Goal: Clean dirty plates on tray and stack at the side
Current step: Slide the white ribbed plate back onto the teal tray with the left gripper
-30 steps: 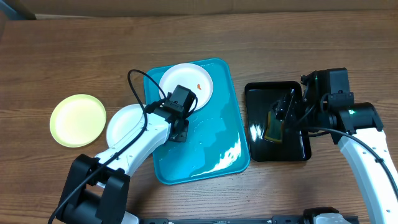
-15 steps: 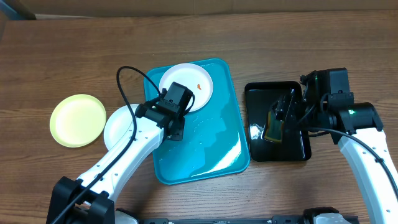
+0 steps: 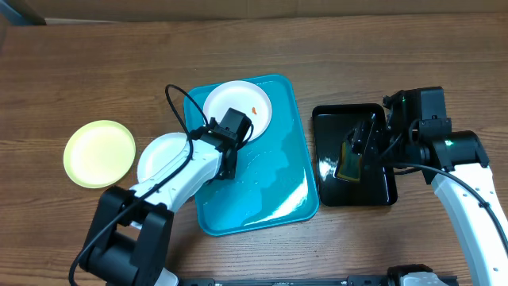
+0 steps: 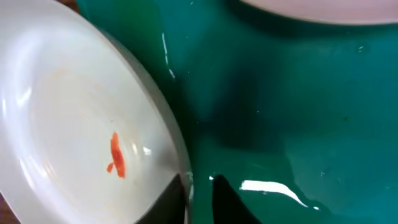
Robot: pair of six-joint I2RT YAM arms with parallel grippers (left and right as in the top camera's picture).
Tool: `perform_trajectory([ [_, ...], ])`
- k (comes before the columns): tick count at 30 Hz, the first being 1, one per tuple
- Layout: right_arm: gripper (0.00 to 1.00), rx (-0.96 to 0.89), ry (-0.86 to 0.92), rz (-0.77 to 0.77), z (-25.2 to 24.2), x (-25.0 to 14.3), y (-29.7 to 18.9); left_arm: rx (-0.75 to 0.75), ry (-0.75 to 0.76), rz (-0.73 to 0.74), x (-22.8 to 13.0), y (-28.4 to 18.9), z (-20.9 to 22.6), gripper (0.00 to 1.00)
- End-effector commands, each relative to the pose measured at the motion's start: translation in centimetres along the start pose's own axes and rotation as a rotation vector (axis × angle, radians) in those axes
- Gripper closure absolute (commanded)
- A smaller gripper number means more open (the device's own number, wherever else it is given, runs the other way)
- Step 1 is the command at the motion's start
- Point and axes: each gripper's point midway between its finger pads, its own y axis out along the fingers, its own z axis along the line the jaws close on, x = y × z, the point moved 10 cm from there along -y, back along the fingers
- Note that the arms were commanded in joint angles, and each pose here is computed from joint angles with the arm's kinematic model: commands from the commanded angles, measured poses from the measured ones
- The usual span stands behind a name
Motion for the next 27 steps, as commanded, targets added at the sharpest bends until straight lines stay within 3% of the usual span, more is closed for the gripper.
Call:
perform_trajectory([
  [1, 0.26, 0.013, -0.010, -0.024, 0.3, 0.3, -0.6, -0.074, -0.004, 0.006, 0.2, -0.3, -0.9, 0.94],
  [9, 0.26, 0.014, -0.011, -0.027, 0.3, 0.4, -0.6, -0.344, 0.054, -0.042, 0.7, -2.6, -5.7, 0.96],
  [15, 0.26, 0.014, -0.011, -0.027, 0.3, 0.4, -0.6, -0.453, 0.053, -0.060, -0.4, -4.1, -9.2, 0.92],
  [20, 0.25, -0.010, -0.011, -0.033, 0.2, 0.4, -0.6, -0.551, 0.030, -0.075, -0.4, -5.0, -11.0, 0.68],
  [27, 0.21, -0.118, 0.012, 0.006, -1.1, -0.3, 0.4, -0.506, 0.013, -0.056, 1.3, -6.4, -8.7, 0.50],
])
